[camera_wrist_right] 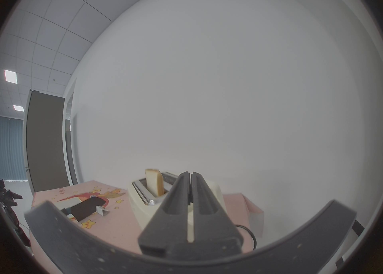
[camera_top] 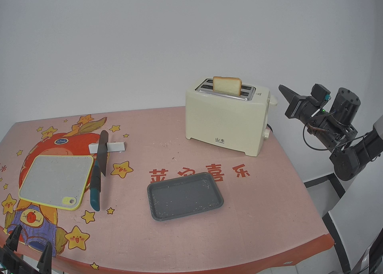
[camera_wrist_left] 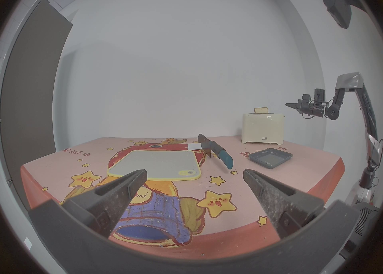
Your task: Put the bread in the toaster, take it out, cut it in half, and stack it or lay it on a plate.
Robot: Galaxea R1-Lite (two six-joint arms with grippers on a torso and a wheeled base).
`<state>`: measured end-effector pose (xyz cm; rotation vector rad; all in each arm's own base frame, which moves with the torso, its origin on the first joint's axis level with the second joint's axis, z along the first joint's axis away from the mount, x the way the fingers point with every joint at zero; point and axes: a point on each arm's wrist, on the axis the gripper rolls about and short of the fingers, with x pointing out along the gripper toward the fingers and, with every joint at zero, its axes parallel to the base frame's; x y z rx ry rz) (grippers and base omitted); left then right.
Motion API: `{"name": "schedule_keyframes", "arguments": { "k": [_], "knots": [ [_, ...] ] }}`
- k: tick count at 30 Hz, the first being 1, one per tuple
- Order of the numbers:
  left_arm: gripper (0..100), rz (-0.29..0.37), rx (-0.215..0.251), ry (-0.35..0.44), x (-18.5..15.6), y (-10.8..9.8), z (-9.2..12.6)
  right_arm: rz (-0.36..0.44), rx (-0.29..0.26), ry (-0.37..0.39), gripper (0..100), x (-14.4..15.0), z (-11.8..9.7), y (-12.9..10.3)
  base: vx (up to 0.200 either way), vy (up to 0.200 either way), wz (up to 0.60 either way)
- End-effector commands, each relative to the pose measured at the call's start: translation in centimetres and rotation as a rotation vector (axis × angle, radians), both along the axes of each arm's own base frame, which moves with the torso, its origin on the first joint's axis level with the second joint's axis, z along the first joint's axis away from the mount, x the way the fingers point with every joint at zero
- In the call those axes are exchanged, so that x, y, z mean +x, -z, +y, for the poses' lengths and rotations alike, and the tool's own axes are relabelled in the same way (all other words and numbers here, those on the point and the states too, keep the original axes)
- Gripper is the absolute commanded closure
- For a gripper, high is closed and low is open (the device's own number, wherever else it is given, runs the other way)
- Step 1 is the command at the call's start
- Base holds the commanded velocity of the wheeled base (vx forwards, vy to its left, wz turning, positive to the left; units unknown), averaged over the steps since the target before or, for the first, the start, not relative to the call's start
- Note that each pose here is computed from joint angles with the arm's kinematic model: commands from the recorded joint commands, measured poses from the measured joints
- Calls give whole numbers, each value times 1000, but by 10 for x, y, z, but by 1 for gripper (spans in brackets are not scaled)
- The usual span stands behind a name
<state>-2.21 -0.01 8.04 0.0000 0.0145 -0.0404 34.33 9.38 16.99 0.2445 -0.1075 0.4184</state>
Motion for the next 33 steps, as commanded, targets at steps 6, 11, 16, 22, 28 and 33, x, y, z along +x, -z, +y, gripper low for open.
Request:
{"name": "schedule_keyframes", "arguments": {
  "k": [6, 11, 16, 22, 28, 33],
  "knots": [
    [0, 16, 0, -1, 1, 5, 0, 68, -20, 5, 100, 14, 1, 28, 0, 0, 0],
    [0, 16, 0, -1, 1, 5, 0, 76, -21, 8, 100, 15, 1, 30, 0, 0, 0],
    [0, 16, 0, -1, 1, 5, 0, 90, -26, 8, 100, 16, 1, 35, 0, 0, 0],
    [0, 16, 0, -1, 1, 5, 0, 104, -32, 10, 100, 15, 0, 39, 0, 0, 0],
    [0, 16, 0, -1, 1, 5, 0, 128, -42, 10, 100, 17, 1, 48, 0, 0, 0],
    [0, 16, 0, -1, 1, 5, 0, 157, -55, 9, 100, 17, 1, 58, 0, 0, 0]
  ]
}}
